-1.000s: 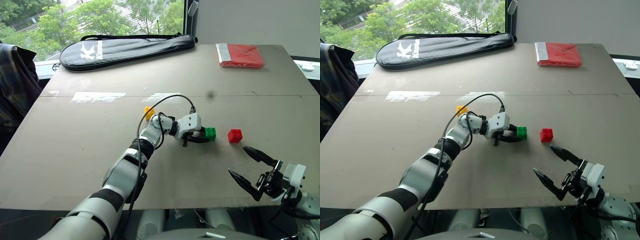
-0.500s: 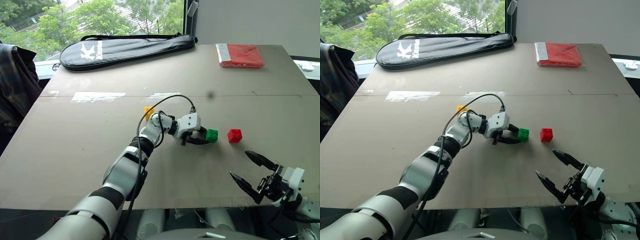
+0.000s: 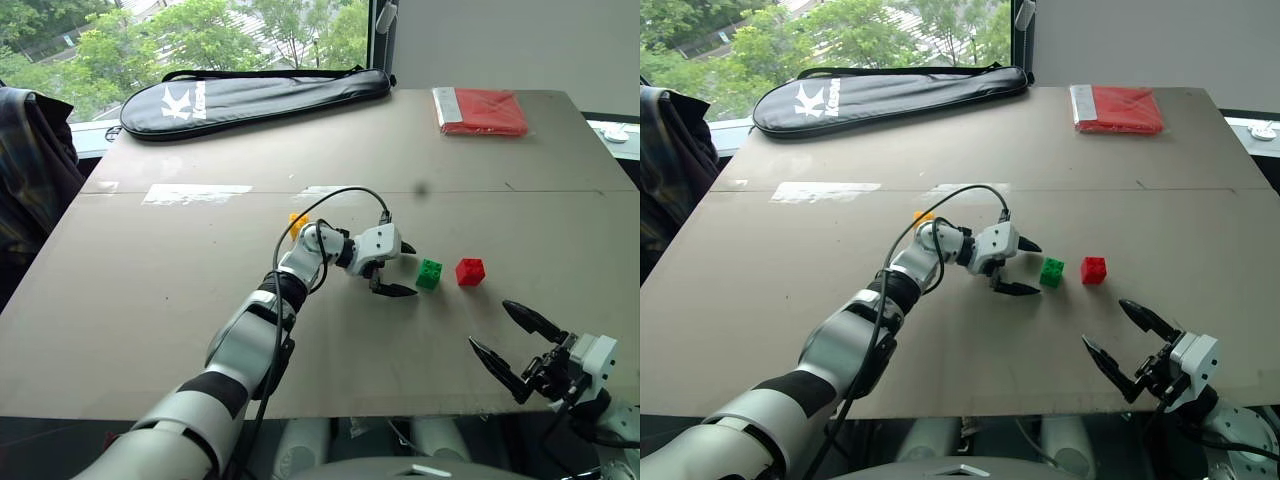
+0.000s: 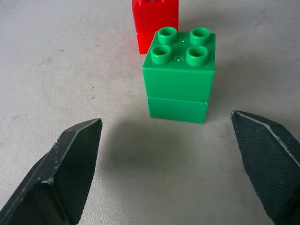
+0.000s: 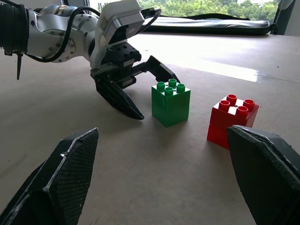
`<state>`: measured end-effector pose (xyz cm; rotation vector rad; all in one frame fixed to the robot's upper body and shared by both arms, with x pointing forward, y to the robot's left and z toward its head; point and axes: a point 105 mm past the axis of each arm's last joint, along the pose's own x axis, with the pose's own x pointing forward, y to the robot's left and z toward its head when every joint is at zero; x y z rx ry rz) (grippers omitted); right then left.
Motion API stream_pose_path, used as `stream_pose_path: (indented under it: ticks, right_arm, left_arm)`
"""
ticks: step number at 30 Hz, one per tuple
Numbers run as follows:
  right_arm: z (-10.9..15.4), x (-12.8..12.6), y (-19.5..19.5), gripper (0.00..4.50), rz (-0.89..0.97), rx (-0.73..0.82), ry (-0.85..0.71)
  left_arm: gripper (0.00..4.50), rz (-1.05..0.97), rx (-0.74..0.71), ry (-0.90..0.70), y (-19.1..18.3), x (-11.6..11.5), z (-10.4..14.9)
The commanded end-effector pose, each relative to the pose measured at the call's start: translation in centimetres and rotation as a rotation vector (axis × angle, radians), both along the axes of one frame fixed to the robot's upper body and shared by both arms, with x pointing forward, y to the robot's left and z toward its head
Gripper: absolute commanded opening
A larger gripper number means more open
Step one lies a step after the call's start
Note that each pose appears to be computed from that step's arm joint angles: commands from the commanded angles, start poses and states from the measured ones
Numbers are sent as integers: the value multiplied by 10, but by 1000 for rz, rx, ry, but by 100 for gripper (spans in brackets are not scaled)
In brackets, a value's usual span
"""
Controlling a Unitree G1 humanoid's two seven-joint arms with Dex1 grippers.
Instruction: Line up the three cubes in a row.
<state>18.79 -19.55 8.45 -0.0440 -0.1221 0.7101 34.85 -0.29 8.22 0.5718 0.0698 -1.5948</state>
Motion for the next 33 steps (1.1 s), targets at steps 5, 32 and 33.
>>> stream_pose_path:
  ticks: [5, 32, 33]
  right_arm:
    - [7, 4, 2, 450, -10, -2, -38]
    - [4, 9, -3, 450, -85, 1, -39]
    - [4, 9, -3, 450, -86, 1, -39]
  left_arm:
    - [448, 42, -32, 85, -15, -9, -18]
    - [448, 183, -88, 67, -44, -3, -16]
    - [448, 192, -88, 64, -44, -1, -16]
